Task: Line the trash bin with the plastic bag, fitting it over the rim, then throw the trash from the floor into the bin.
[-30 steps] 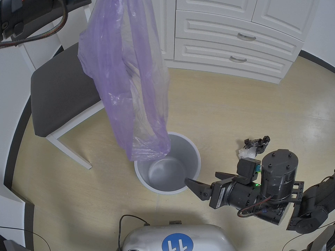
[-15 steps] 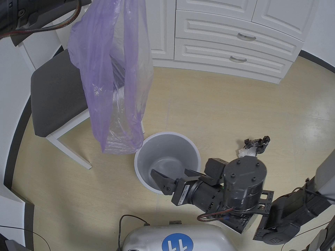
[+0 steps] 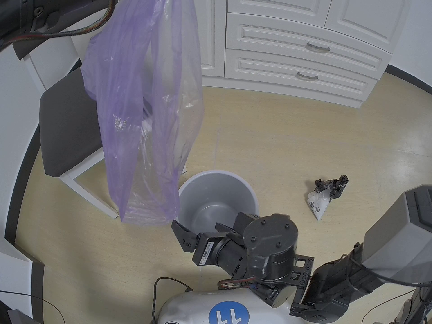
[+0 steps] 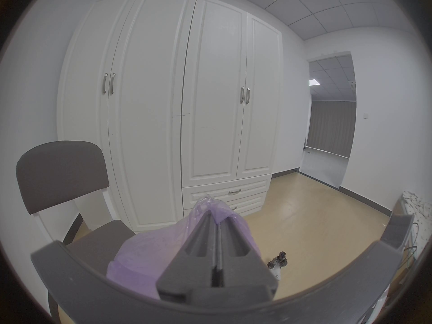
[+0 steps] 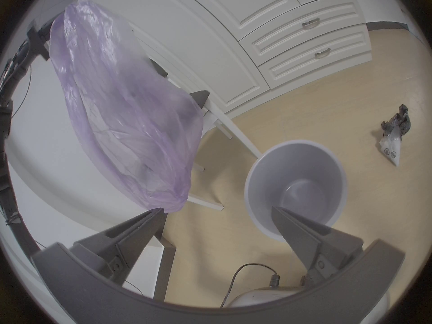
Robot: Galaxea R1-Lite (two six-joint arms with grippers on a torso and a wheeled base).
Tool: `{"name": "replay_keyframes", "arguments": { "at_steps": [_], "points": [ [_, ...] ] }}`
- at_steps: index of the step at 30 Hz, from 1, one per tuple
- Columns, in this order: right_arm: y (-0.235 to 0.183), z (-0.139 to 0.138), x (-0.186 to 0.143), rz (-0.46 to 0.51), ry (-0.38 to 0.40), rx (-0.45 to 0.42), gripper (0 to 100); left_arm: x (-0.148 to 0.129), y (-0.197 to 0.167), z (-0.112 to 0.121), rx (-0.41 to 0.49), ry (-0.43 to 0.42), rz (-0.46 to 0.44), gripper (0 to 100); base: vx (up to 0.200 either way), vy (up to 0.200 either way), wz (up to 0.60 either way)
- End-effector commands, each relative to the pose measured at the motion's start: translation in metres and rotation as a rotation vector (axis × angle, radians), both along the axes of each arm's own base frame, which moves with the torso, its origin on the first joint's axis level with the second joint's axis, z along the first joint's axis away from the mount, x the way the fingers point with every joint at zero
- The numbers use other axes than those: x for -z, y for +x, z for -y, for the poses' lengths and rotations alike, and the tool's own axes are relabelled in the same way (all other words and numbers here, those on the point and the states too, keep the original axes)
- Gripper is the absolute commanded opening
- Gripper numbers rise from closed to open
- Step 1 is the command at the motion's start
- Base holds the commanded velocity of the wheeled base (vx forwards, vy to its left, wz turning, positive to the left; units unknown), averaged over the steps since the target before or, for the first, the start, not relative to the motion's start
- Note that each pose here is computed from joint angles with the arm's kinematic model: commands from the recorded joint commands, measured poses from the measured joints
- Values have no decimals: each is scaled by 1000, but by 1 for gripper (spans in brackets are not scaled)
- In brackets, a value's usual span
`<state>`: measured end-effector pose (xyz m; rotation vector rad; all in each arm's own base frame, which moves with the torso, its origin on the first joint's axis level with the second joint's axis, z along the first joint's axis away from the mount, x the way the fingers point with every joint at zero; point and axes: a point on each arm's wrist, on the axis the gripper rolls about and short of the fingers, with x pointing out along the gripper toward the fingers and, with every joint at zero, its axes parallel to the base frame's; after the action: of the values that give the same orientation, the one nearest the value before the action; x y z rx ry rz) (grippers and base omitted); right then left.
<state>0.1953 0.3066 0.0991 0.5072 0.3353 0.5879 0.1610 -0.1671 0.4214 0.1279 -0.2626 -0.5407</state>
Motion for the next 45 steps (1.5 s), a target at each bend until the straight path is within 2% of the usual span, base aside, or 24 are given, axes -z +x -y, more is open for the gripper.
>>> {"name": "replay_keyframes", "arguments": {
  "at_steps": [1,12,20,27,37,40,45],
  "points": [
    [-1,-11,9,-12,-4,-14,100,1,2,2,-1,3,-3,0,0,0,0],
    [4,-29,3,-6,66,-8,100,2,3,3,-1,5,-5,0,0,0,0],
    [-28,-34,0,-12,50,-100,100,2,4,4,-1,6,-6,0,0,0,0],
    [-36,-44,-4,-2,66,-132,100,1,5,5,-4,-7,7,0,0,0,0],
    [-23,-58,5,-1,62,-111,100,3,7,7,-7,-4,1,0,0,0,0],
    [-15,-49,21,-24,16,-81,100,2,6,6,-9,-6,3,0,0,0,0],
    [-1,-34,24,-34,-1,-33,100,1,5,4,-16,-11,7,0,0,0,0]
  ]
}}
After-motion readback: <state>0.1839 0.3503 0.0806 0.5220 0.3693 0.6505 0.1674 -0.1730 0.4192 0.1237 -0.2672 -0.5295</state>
